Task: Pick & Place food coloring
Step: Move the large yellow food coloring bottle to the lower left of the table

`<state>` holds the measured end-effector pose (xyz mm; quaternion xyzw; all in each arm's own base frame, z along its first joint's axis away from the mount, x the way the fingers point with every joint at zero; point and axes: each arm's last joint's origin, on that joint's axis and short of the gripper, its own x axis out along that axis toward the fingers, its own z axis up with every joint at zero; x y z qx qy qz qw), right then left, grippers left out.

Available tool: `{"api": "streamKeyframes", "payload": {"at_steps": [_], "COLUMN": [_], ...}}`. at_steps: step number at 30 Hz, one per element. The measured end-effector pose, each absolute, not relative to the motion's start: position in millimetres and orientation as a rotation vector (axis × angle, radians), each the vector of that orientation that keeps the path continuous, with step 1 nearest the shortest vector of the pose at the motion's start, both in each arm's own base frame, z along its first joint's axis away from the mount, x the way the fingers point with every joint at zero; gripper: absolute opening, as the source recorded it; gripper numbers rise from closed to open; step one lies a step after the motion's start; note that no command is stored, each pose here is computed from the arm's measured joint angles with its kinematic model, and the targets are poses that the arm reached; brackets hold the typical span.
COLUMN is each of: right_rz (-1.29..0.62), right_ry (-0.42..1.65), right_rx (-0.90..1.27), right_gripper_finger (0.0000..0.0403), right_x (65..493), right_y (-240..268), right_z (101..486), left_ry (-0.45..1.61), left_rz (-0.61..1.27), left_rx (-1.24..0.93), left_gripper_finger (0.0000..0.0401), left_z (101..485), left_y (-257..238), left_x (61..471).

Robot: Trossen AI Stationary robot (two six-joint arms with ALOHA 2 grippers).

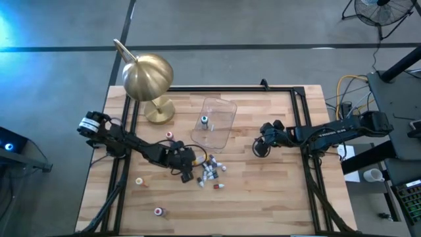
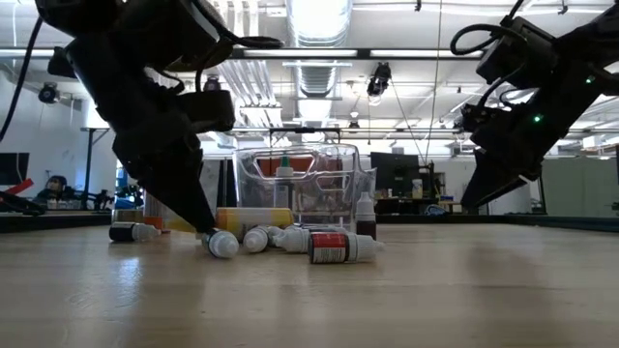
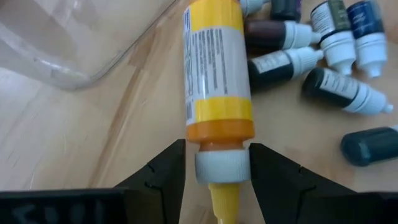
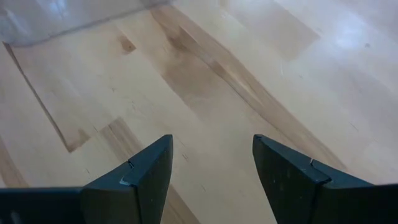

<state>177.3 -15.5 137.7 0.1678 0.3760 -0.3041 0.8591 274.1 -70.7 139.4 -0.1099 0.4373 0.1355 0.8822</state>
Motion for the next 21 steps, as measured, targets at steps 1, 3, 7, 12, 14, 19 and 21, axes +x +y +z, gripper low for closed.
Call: {"api": "streamKeyframes", "payload": {"at_steps": [1,3,7,12,14,19,21], "right_rz": [-0.638,-0.638,-0.638,-0.639,-0.638,-0.638,-0.639], "right_ry": [0.788,0.79,0.79,0.79,0.79,0.79,0.79], "right_rx": [0.353,0.352,0.352,0.352,0.352,0.352,0.352], "right_gripper_finger": [0.0215,0.0215,0.0215,0.0215,0.0215,0.0215,0.0215], "right_x": [177.5,177.4,177.3,177.3,177.3,177.3,177.3], "right_y": [-15.5,-15.5,-15.5,-15.5,-15.5,-15.5,-15.5], "right_z": [137.9,137.8,137.7,137.7,137.7,137.7,137.7], "left_ry": [0.915,0.924,0.929,0.915,0.902,0.886,0.886], "left_rz": [0.283,0.285,0.293,0.329,0.358,0.379,0.379], "left_rx": [-0.225,-0.216,-0.218,-0.252,-0.263,-0.264,-0.264], "left_gripper_finger": [0.0145,0.0145,0.0145,0.0145,0.0145,0.0145,0.0145], "left_z": [138.3,135.6,133.6,133.2,133.4,133.8,133.9], "left_y": [-70.4,-69.7,-69.1,-68.3,-67.6,-67.1,-67.1], "left_x": [273.1,270.7,269.0,268.7,268.8,269.2,269.2]}}
